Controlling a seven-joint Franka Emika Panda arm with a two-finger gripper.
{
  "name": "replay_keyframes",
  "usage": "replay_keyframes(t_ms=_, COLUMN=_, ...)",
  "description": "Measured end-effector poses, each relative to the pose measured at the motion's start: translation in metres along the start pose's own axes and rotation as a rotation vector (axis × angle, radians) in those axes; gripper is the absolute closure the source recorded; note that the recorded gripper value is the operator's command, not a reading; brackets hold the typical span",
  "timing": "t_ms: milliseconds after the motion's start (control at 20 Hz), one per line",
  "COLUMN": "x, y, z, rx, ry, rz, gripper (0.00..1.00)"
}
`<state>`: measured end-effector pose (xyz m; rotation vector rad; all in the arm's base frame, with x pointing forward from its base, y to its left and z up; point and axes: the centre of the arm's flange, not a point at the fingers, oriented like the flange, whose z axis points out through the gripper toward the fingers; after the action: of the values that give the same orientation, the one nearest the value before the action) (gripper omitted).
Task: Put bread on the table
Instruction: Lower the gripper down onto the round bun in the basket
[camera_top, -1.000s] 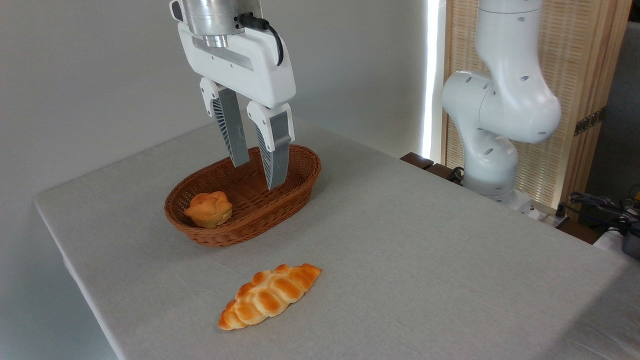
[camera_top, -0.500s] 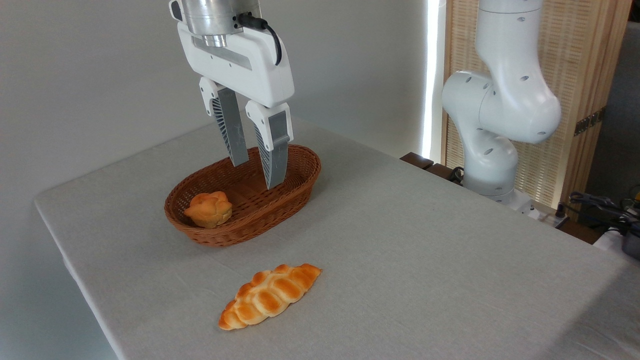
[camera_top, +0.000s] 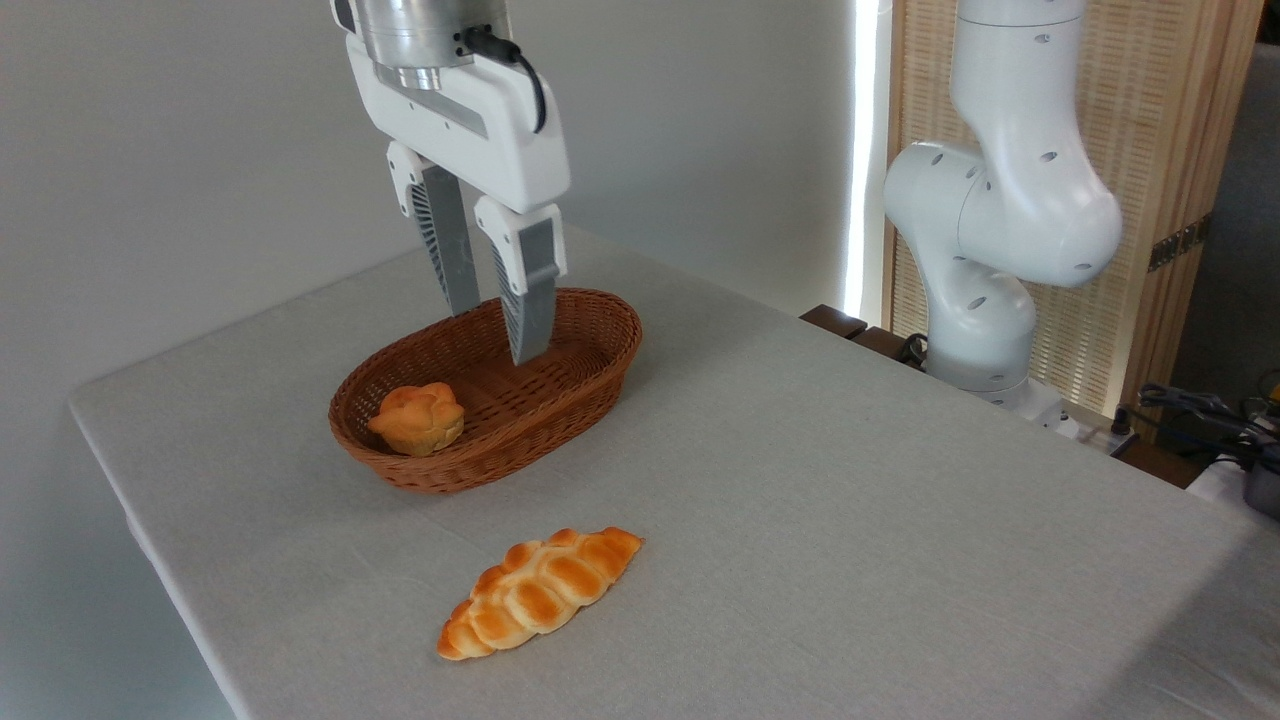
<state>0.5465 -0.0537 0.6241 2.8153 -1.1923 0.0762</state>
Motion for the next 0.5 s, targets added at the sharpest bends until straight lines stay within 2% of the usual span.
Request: replay_keyframes(t_ms=500, x=0.063, y=0.062, z=0.026, rx=0.044, ry=0.072, rz=0.153, gripper=0.00)
